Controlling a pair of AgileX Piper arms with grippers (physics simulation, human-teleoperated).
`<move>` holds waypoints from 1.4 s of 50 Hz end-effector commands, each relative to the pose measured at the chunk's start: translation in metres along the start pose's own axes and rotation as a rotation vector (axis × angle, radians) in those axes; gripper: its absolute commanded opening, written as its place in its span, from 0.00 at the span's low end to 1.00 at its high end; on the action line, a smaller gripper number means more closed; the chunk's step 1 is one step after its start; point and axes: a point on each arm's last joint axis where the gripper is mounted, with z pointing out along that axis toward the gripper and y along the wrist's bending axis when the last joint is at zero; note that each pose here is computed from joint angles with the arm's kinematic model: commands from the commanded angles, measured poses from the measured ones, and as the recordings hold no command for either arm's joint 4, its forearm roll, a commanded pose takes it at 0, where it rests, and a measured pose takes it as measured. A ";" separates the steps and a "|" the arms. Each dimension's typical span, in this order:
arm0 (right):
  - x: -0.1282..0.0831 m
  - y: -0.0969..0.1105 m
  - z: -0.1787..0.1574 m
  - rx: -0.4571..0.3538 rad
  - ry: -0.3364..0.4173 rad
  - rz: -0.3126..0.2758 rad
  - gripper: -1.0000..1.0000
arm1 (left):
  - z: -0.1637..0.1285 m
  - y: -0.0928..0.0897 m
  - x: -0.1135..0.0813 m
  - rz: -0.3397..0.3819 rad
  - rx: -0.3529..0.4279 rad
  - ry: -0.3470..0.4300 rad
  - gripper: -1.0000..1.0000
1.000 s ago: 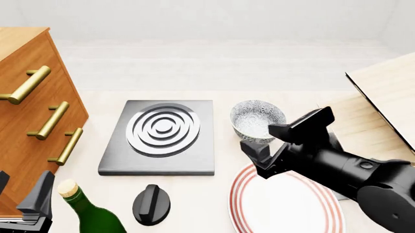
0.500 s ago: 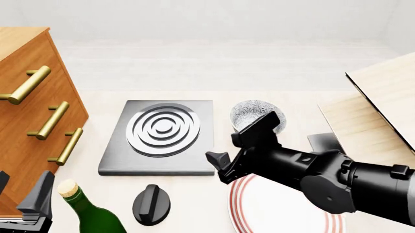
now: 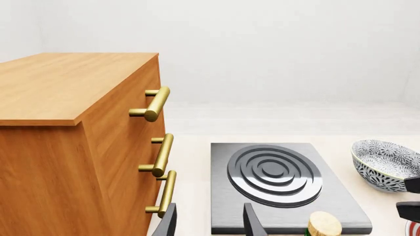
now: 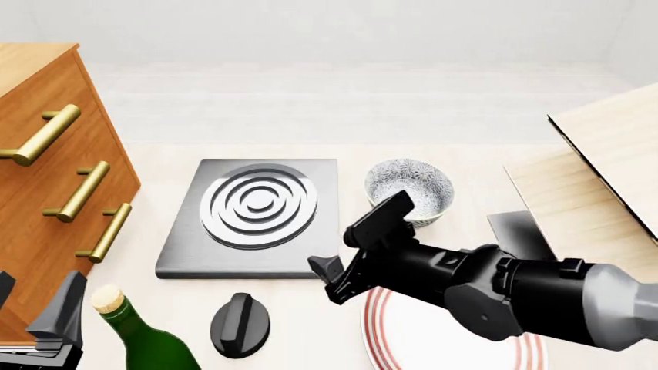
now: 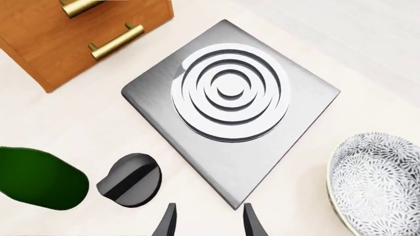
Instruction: Turn on the stove.
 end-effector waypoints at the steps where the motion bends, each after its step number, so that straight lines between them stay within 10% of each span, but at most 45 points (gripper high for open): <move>1: 0.015 0.007 0.019 -0.018 0.041 0.000 1.00 | 0.000 0.000 0.000 0.000 0.000 0.000 1.00; 70: 0.034 0.045 0.115 -0.092 0.179 -0.046 1.00 | 0.000 0.000 0.000 0.000 0.000 0.000 1.00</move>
